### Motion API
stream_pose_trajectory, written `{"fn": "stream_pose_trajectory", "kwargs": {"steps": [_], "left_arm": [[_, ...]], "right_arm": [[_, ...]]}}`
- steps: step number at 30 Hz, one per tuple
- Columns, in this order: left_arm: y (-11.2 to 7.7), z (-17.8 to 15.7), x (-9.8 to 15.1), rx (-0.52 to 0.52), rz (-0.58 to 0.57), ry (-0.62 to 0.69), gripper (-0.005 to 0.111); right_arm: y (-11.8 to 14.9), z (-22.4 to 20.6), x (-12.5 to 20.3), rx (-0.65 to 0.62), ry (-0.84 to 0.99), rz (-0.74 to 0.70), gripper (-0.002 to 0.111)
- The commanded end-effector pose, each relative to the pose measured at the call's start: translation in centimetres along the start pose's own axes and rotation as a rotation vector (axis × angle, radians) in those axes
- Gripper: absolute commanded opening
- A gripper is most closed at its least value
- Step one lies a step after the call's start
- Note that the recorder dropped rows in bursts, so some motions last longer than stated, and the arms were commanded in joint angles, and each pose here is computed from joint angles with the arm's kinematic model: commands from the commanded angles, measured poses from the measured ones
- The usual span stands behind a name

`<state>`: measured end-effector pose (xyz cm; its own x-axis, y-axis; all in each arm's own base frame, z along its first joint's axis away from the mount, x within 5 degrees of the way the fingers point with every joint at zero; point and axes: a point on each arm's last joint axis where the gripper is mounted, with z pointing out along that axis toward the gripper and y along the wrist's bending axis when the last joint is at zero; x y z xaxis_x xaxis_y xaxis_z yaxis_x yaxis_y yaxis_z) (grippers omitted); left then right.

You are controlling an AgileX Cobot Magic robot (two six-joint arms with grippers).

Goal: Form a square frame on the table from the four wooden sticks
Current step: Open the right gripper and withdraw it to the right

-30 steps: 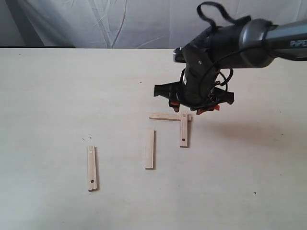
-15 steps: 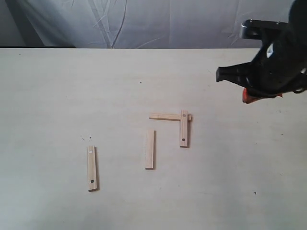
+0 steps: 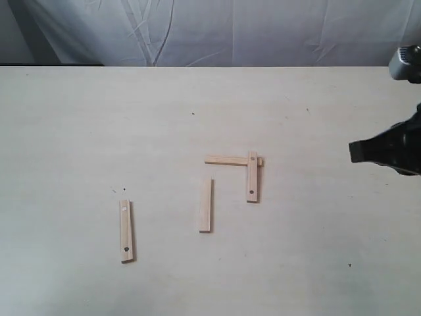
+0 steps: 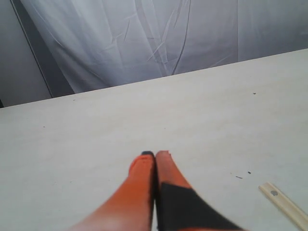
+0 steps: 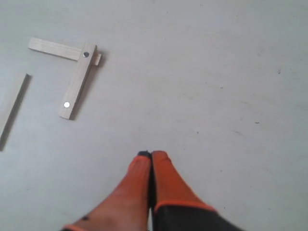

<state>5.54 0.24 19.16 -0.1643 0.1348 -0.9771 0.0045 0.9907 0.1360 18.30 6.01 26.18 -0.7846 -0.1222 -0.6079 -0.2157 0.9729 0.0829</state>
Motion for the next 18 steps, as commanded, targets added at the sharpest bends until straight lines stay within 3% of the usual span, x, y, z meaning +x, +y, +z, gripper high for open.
{"fn": "stream_pose_trajectory", "kwargs": {"steps": [1,13,16,18], "left_arm": [[0.0,0.0,0.1,-0.005,0.002,-0.006,0.0],[0.0,0.0,-0.1,-0.008,0.022,-0.025,0.0],[0.0,-0.1,-0.9,-0.002,0.005,-0.112,0.0],[0.0,-0.3,-2.2,0.0,0.013,-0.254,0.0]], "right_arm": [[-0.3,-1.6,1.6,-0.01,-0.123,-0.007,-0.001],[-0.7,-3.8,4.9,-0.023,-0.297,-0.019,-0.001],[-0.7,-4.0,4.9,-0.024,-0.308,-0.019,-0.001],[-0.7,-4.0,4.9,-0.024,-0.308,-0.019,-0.001]]}}
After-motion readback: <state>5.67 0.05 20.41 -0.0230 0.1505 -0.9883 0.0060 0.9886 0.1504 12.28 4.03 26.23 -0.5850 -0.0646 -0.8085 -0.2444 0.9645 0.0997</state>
